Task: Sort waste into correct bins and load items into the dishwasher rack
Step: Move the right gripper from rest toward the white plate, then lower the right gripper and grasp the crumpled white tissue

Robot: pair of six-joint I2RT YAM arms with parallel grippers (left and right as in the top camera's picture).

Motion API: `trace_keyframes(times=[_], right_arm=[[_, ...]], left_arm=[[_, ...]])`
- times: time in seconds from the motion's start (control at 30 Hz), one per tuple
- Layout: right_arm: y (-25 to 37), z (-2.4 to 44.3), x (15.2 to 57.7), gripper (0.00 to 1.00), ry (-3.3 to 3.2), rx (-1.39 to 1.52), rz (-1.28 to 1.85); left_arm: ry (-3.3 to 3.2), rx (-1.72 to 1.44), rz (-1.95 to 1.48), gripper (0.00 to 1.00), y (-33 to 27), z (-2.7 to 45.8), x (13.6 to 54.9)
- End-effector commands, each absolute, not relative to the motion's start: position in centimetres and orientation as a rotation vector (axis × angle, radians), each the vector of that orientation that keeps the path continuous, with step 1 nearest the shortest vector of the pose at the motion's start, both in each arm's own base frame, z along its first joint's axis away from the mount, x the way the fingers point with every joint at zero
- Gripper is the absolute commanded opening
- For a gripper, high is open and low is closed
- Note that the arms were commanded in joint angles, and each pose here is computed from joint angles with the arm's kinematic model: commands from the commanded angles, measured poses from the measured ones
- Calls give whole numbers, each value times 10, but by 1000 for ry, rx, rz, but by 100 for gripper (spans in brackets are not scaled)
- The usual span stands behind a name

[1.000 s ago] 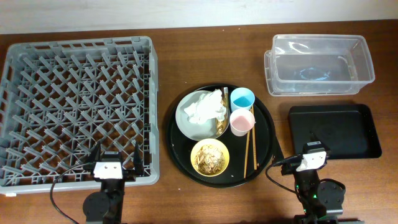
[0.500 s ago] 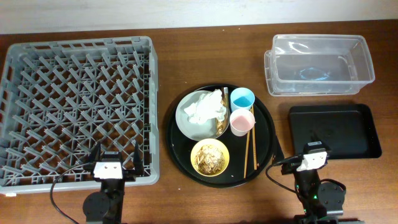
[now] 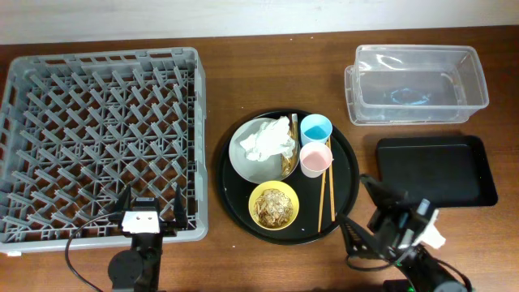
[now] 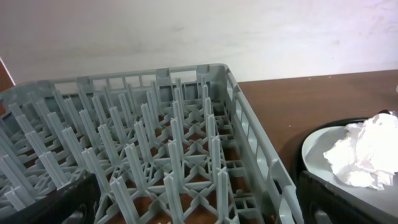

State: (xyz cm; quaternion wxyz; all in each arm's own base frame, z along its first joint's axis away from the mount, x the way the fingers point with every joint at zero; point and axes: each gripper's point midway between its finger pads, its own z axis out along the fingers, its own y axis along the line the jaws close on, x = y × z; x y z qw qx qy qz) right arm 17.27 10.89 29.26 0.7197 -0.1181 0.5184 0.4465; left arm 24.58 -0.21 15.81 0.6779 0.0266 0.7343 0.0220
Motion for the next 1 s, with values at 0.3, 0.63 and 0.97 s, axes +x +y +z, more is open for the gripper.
trace_keyframes(times=[0.3, 0.63, 0.97], right_arm=[[93, 427, 205, 99, 1392, -214, 712], [152, 424, 296, 99, 2124, -463, 577], [299, 326, 325, 99, 2336, -830, 778]], left_arm=[[1655, 71, 64, 99, -2, 155, 246], [1655, 71, 64, 99, -2, 155, 246], [1655, 71, 64, 99, -2, 155, 246]])
